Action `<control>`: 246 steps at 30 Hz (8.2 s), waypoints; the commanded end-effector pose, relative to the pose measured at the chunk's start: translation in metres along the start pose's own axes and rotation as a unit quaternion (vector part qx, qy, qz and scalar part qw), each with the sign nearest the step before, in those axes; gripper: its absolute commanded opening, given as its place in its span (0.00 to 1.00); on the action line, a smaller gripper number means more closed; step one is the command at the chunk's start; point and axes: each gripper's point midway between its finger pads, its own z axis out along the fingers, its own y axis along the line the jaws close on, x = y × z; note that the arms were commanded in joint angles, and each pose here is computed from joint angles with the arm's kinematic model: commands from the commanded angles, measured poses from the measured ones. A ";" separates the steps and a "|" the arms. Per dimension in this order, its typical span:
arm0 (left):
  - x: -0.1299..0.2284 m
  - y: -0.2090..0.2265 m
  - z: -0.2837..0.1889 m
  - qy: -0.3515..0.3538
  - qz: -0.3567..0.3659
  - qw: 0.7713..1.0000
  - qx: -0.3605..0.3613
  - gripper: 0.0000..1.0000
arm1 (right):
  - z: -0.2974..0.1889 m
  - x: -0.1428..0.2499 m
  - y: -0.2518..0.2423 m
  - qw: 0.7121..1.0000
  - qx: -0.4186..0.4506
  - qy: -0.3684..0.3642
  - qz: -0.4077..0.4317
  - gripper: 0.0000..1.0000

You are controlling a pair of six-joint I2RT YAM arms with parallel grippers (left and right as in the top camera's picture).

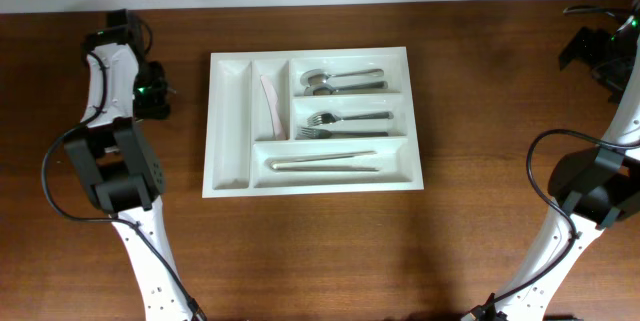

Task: Pack container
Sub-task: 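Lower the left gripper over the silver spoon on the table, then close the left gripper on the spoon bowl and lift, then carry the spoon with the left gripper toward the tray's left compartments, then lower the spoon into the narrow left compartment and open the left gripper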

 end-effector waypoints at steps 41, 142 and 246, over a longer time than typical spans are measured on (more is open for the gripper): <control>-0.005 0.052 0.051 0.029 -0.013 0.993 -0.114 0.64 | -0.017 -0.002 0.004 1.000 -0.008 -0.020 -0.004 0.99; 0.051 0.028 -0.081 -0.029 0.576 0.812 -0.084 0.02 | -0.017 -0.002 0.004 1.000 -0.008 -0.020 -0.004 0.99; 0.142 0.102 -0.074 0.068 0.745 0.649 -0.137 0.39 | -0.017 -0.002 0.004 1.000 -0.008 -0.020 -0.004 0.99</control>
